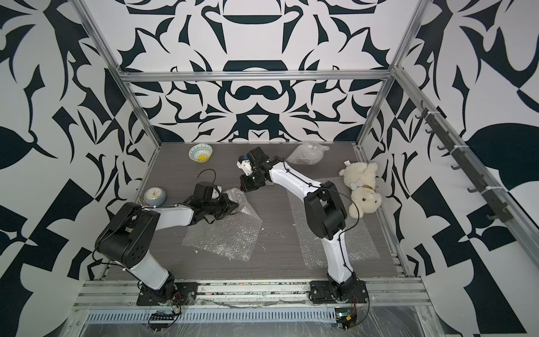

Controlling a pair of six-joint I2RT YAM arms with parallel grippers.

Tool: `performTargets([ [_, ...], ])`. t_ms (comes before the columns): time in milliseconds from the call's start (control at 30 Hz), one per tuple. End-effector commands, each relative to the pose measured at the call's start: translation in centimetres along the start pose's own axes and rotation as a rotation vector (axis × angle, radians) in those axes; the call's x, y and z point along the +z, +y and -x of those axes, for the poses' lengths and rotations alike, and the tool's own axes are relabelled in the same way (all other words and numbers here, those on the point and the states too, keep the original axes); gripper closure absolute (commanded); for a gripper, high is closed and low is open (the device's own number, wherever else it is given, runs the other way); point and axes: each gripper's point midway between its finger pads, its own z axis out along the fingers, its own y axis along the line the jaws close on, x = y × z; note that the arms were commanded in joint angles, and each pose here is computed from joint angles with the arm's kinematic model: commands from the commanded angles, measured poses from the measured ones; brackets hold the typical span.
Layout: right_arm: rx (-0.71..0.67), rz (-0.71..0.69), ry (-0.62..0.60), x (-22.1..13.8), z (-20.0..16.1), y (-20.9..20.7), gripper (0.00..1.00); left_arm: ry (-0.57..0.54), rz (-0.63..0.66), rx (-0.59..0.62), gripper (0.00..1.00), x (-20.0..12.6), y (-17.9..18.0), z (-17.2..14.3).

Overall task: Wrap bowls in bubble wrap
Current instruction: Wrap the bowl in bubble wrap.

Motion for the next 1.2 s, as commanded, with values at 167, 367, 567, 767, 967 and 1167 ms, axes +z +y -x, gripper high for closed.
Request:
performTargets([
  [167,0.003,0.122,0.045,2.7,0.1,3.1,0.99,0.017,0.039,0.004,0.98,0.1,0.4,-0.3],
  [367,0.018,0.151,0.081,4.5,-0.6,3.6,0.99,0.017,0.044,0.011,0.98,0.1,0.2,-0.1],
  [567,0.042,0.081,0.110,6.3,-1.1,1.7,0.99,0.021,0.040,0.020,0.95,0.2,-0.2,0.0],
  [767,0.059,-0.009,0.133,7.3,-1.7,-0.3,0.99,0.011,0.047,0.034,0.85,-0.2,-0.7,0.3],
  [967,0.060,-0.111,0.165,7.5,-2.7,-2.2,0.99,-0.045,0.081,0.067,0.67,-1.7,-1.3,1.0],
  [1167,0.057,-0.129,0.180,7.7,-3.2,-2.6,0.99,-0.139,0.114,0.112,0.58,-4.5,-2.2,2.0],
])
